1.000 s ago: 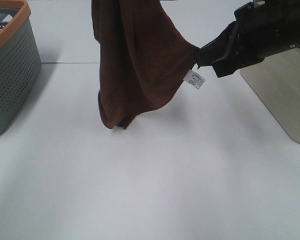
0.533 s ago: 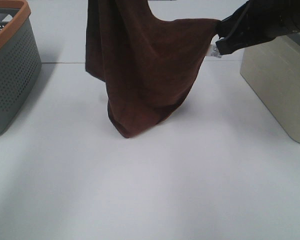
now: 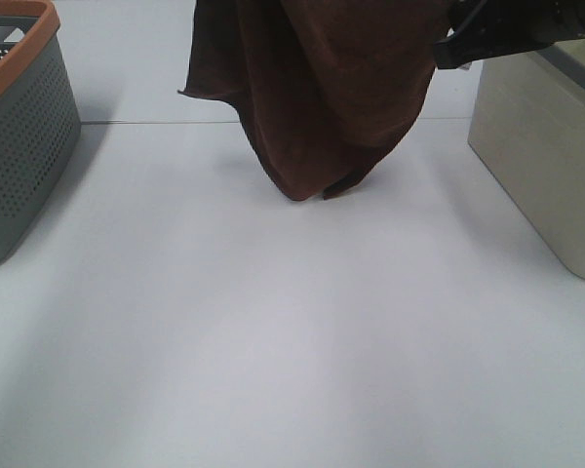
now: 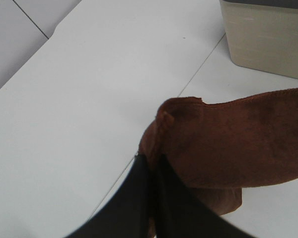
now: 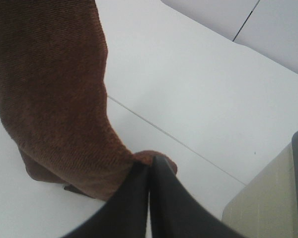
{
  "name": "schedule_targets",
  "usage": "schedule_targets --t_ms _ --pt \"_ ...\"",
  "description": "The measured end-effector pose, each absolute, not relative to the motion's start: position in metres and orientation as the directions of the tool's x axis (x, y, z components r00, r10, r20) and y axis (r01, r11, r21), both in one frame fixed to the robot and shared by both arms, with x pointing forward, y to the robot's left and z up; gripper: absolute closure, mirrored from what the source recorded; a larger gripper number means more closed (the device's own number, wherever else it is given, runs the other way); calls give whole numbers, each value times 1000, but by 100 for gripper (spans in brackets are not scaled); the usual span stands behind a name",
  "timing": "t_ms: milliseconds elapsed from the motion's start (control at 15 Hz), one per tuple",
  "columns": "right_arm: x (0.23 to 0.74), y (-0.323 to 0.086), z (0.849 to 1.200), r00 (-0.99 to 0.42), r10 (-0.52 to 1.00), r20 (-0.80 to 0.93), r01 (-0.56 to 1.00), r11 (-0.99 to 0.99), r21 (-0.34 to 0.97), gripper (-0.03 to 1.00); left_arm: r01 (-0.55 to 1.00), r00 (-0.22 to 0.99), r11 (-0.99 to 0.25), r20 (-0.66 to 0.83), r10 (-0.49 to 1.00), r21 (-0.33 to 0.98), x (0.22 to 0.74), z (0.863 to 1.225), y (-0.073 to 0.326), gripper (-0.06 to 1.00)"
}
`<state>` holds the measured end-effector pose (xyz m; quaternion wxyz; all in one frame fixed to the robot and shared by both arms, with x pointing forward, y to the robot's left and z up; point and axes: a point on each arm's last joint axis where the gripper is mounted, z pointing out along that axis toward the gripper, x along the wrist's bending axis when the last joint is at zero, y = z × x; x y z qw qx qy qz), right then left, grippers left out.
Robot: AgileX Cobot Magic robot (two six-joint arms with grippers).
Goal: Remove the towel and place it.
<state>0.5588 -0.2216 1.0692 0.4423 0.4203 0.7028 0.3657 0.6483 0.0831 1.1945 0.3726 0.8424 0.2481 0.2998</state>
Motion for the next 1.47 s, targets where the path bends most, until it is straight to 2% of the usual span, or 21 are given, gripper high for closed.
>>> schedule_targets --t_ms 400,467,600,933,1000,1133,1333,1467 --pt "612 -208 1070 -243 914 -324 245 381 891 97 216 628 -548 315 712 808 693 1159 96 94" --pt "639 -200 1073 -236 904 -355 205 404 891 97 169 578 -495 320 750 852 710 1153 100 94" --pt "664 -194 1075 -223 896 -383 170 423 890 97 114 544 -471 342 766 875 722 1143 97 94" --pt "702 -190 1084 -112 861 -497 50 504 862 97 34 481 -424 357 801 905 744 1122 92 94" --pt "705 -192 1080 -106 864 -493 59 500 864 97 56 495 -435 354 794 898 744 1117 91 94" --pt "704 -195 1061 -187 908 -375 169 406 898 97 175 571 -500 326 753 848 740 1100 90 94" --pt "685 -191 1028 -312 902 -297 297 390 872 97 320 707 -613 249 662 722 725 1076 89 94" --pt "671 -192 1017 -344 896 -280 344 397 851 97 376 793 -690 170 585 619 712 1065 90 94"
